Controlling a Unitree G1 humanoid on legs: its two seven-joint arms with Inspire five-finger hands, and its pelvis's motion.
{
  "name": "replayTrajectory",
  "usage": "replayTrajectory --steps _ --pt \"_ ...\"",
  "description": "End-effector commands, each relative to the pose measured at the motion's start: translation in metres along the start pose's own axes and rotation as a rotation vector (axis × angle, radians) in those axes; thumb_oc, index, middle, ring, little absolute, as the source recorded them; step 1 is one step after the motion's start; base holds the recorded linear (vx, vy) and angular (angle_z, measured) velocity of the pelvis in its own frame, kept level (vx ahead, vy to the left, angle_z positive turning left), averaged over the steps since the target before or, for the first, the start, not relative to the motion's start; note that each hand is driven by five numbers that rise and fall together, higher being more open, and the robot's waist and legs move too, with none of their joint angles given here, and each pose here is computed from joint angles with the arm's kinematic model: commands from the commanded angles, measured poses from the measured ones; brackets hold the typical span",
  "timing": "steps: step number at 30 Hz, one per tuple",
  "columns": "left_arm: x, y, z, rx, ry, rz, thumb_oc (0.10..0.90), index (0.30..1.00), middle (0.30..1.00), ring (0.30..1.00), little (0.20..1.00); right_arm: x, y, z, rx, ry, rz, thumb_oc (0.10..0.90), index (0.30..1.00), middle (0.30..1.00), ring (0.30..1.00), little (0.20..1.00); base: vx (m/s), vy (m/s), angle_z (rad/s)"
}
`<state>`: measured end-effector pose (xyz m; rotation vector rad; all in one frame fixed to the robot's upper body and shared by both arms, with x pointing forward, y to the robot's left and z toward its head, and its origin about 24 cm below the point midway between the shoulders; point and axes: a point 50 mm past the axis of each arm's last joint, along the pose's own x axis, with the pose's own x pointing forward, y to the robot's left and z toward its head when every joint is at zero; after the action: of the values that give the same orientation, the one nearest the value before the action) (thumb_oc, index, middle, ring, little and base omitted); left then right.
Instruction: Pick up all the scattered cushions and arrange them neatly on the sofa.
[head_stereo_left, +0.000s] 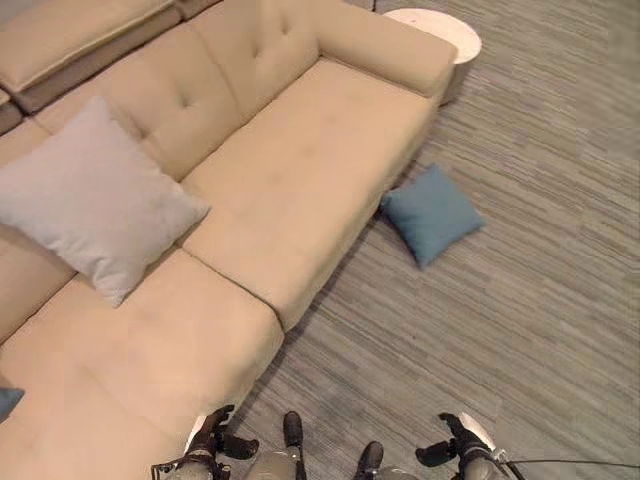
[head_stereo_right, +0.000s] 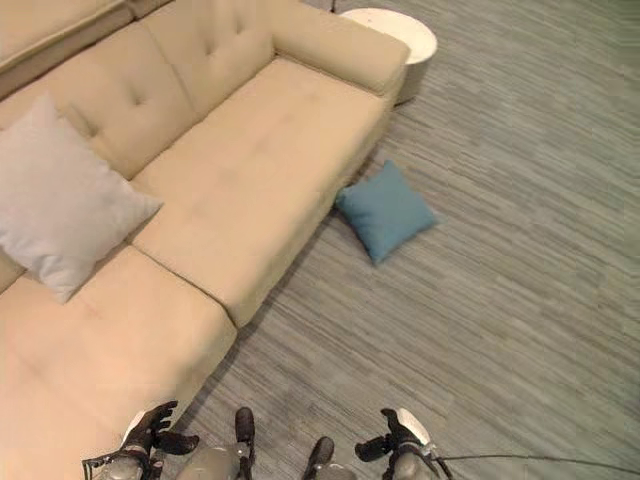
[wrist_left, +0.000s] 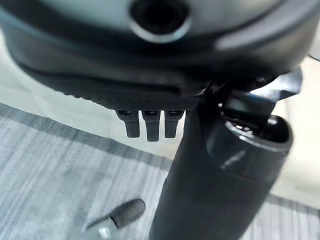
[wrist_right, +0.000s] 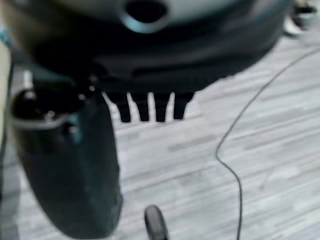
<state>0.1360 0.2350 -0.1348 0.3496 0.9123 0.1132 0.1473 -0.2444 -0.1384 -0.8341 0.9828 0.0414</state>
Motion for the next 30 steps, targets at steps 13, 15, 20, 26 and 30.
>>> replayTrajectory --steps 13,15,20,26,30 --pt "0.004 -0.026 0.036 0.013 -0.128 -0.051 0.8 0.9 0.9 0.9 0.9 0.001 -0.041 -0.031 0.158 0.113 -0.189 0.8 0.9 0.9 0.9 0.9 0.07 -0.082 -0.44" --pt "0.004 -0.026 0.033 0.007 -0.111 -0.052 0.8 0.9 0.9 0.9 0.9 0.0 -0.037 -0.032 0.21 0.131 -0.182 0.8 0.9 0.9 0.9 0.9 0.16 0.003 -0.86" --pt "0.003 -0.024 0.017 0.005 -0.046 -0.05 0.8 0.9 0.9 0.9 0.9 0.0 -0.027 -0.029 0.218 0.136 -0.141 0.8 0.9 0.9 0.9 0.9 0.24 0.075 -0.7" --pt "0.005 -0.017 0.023 0.017 -0.059 -0.027 0.8 0.9 0.9 0.9 0.9 0.003 -0.025 -0.014 0.222 0.098 -0.117 0.8 0.9 0.9 0.9 0.9 0.13 0.015 -0.6" --pt "0.008 -0.015 0.018 0.038 -0.021 -0.014 0.8 0.9 0.9 0.9 0.9 0.005 -0.026 -0.007 0.197 0.078 -0.107 0.8 0.9 0.9 0.9 0.9 0.27 -0.215 -0.32"
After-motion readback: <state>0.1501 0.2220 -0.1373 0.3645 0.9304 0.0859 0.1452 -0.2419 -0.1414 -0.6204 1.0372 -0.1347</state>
